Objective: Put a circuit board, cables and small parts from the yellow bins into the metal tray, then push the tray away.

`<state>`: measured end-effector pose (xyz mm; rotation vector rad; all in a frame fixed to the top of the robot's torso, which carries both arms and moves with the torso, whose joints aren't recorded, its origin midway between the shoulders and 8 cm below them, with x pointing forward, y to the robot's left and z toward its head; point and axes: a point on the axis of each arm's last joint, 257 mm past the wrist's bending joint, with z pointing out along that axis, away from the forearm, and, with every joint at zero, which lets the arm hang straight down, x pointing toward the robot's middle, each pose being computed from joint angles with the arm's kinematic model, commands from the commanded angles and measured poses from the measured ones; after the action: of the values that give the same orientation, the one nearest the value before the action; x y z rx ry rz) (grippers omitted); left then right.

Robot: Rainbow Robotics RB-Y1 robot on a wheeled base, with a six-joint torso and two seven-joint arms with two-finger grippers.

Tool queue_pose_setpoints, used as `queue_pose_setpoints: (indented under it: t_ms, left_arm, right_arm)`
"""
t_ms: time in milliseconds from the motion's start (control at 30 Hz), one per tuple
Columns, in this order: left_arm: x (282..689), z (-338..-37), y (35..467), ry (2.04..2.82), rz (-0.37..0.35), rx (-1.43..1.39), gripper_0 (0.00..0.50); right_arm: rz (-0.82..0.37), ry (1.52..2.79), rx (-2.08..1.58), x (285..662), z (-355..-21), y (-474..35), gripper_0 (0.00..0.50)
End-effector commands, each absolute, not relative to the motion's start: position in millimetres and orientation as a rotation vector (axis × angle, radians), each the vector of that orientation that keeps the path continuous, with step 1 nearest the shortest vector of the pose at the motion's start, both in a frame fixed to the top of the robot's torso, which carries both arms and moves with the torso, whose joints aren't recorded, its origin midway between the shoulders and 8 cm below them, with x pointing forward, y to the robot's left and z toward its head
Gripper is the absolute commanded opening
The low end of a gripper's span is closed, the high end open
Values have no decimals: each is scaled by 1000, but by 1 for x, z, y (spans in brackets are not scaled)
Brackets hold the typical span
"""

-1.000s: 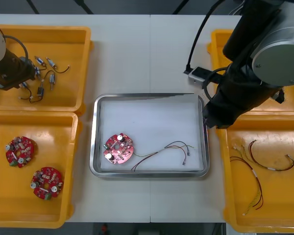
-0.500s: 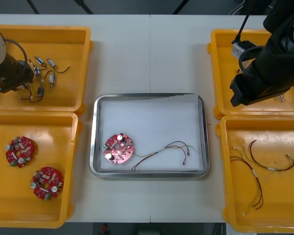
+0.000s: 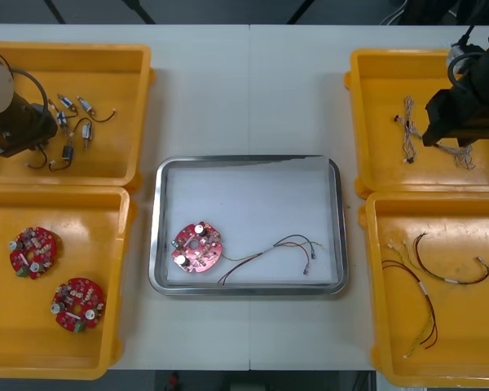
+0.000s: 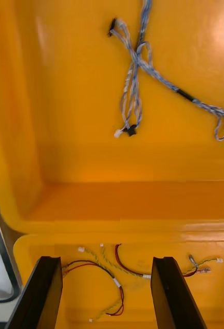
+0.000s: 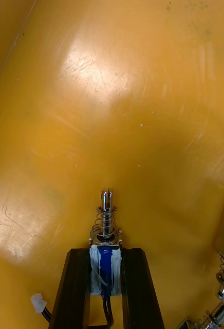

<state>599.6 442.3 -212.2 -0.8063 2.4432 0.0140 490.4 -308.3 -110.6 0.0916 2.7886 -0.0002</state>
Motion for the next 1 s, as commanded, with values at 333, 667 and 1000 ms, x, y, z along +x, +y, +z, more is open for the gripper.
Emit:
queue_pose_setpoints:
  t_ms: [333,667,1000]
  left_arm:
    - [590,-195,451,2466,61,-729,0]
    - [581,-139,450,2485,107,-669,0]
    - [561,-101,420,2558,22,-669,0]
  right_arm:
    - [21,2630,476,536,-81,-371,500]
    - [71,2563,645,559,-69,-398,500]
    - [83,2483,761,588,-71,-419,500]
